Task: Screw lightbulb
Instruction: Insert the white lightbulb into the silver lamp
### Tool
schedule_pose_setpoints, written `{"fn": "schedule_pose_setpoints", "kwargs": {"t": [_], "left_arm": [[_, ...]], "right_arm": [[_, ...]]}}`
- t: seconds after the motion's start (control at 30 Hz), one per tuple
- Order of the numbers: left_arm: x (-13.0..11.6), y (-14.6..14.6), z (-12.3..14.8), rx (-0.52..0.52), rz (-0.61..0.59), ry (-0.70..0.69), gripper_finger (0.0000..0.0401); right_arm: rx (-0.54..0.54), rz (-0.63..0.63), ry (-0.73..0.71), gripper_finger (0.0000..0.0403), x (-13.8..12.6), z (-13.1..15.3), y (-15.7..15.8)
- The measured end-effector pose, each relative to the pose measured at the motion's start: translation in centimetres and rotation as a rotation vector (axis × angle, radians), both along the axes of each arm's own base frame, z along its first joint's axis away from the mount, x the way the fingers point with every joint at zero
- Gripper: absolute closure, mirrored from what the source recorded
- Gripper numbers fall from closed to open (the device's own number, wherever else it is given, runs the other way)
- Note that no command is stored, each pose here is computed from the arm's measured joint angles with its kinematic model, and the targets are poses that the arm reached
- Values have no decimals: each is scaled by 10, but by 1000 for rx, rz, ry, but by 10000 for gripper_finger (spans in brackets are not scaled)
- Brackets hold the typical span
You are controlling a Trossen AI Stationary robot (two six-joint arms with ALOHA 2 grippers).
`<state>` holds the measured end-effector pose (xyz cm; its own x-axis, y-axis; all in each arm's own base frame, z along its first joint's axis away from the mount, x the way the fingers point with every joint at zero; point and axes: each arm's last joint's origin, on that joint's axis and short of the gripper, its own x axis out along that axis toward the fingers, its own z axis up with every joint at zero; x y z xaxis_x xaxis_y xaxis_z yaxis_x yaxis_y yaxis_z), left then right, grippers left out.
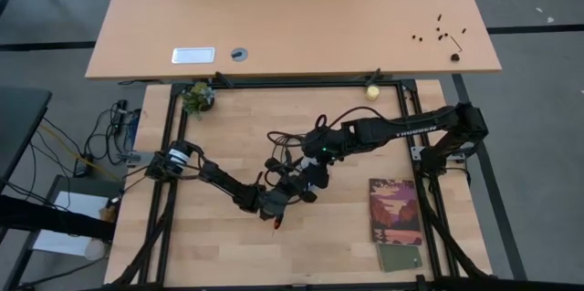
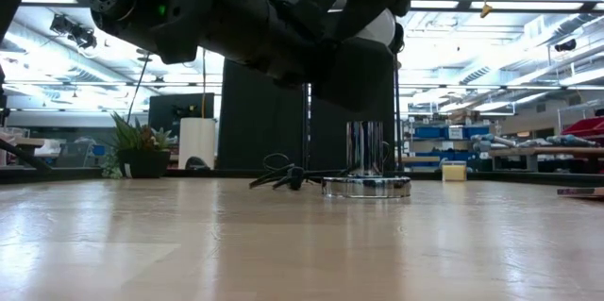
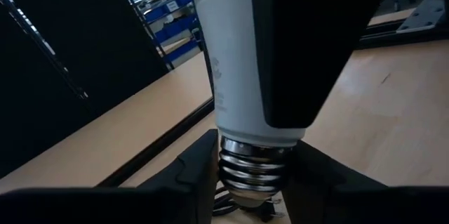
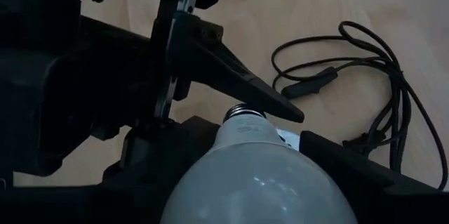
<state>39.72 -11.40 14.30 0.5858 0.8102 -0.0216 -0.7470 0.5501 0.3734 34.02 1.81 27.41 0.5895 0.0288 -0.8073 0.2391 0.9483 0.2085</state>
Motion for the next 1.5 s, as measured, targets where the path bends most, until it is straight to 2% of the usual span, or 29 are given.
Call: {"fn": "schedule_pose_setpoints", "kwargs": {"t": [0.47, 0.9, 1.03, 1.17, 1.27, 1.5], "left_arm": [[-6, -16, 2, 38, -13, 36, 252], [-17, -46, -2, -42, -94, -47, 251], [-21, -51, -12, -103, -129, -57, 251], [-20, -48, -25, -260, -209, -90, 249], [-19, -41, -32, -344, -226, -84, 241], [-18, -36, -35, -397, -229, -95, 215]], "right_arm": [[-9, 85, 34, 146, -2, 9, -21], [-94, 207, 84, 144, -8, 31, -27], [-121, 273, 134, 146, -12, 31, -24], [-146, 346, 178, 140, -17, 29, -17], [-170, 409, 195, 138, -19, 29, -12], [-222, 499, 161, 145, -13, 27, -6]]}}
